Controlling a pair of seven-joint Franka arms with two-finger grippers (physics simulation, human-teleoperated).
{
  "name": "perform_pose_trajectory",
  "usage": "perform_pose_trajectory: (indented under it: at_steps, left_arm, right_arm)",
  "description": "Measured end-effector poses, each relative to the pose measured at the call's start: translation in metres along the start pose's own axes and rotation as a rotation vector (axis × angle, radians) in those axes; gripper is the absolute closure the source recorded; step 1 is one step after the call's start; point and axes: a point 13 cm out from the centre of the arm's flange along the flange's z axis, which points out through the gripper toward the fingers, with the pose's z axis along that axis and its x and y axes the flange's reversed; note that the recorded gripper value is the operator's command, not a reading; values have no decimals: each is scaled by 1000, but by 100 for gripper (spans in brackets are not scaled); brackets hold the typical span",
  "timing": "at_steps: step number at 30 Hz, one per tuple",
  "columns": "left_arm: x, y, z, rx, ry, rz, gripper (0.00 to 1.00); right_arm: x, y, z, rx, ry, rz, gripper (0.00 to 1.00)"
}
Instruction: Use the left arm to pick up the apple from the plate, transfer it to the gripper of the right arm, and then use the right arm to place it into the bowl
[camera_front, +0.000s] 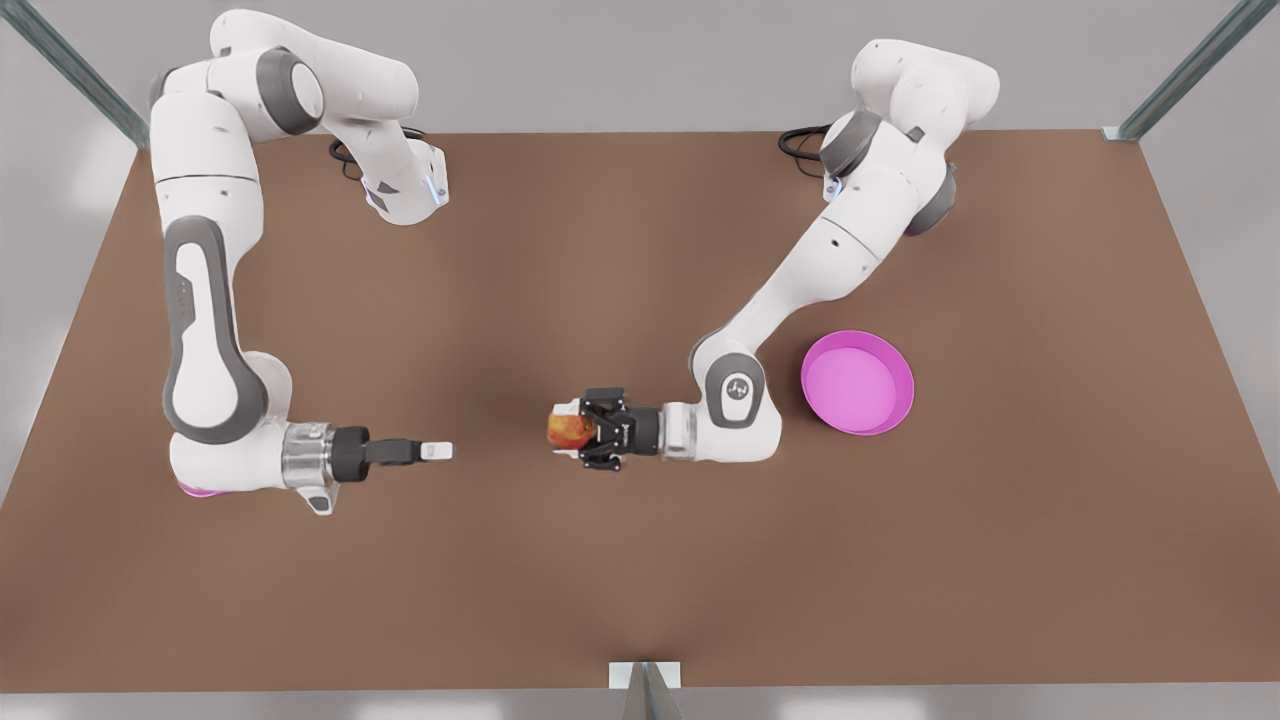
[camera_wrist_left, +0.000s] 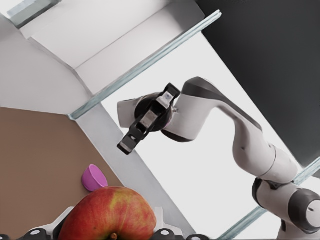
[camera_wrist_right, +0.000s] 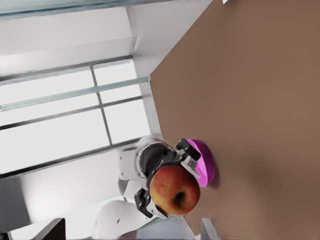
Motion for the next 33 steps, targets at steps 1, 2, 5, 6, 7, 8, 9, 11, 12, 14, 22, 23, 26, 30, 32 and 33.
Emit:
perform_pose_trajectory:
  at_steps: [1,2,5,6,7,8,9,11,12,14,22,23,26,30,32,33]
  left_arm:
    - [-4,4,3,-9,-20,49,33]
    - [-8,9,3,-24,-37,96,33]
    - [-17,17,3,-63,-68,221,33]
    - [-19,18,3,-75,-72,258,33]
    - [-19,21,2,-88,-74,293,33]
    - [-18,21,5,-96,-75,324,33]
    - [-16,21,7,-102,-75,351,33]
    - [-14,24,8,-118,-74,406,33]
    - [-14,25,8,-126,-73,433,33]
    - [-14,27,7,-140,-71,484,33]
    - [-21,25,8,-161,-73,645,33]
    - [-22,25,8,-163,-72,661,33]
    - [-22,26,8,-170,-68,703,33]
    - [-21,26,9,-175,-63,749,33]
    - [-20,26,9,-177,-60,769,32]
    - [-19,26,10,-177,-59,778,32]
  right_arm:
    - [4,0,11,-12,13,-13,0]
    - [8,1,21,-21,24,-28,0]
    - [18,7,56,-42,42,-81,0]
    - [19,11,69,-47,38,-103,0]
    - [18,16,81,-53,25,-121,0]
    - [15,18,91,-59,7,-136,0]
    - [10,17,96,-63,-16,-148,0]
    - [-4,6,95,-64,-64,-168,0]
    - [-10,0,92,-62,-85,-179,0]
    - [-18,-7,87,-54,-117,-207,0]
    - [-16,-52,84,-31,-132,-275,0]
    - [-14,-53,89,-31,-127,-288,0]
    - [-9,-48,109,-52,-120,-325,0]
    - [-11,-41,125,-71,-134,-371,0]
    - [-12,-42,132,-70,-141,-388,0]
    - [-14,-46,135,-70,-144,-393,0]
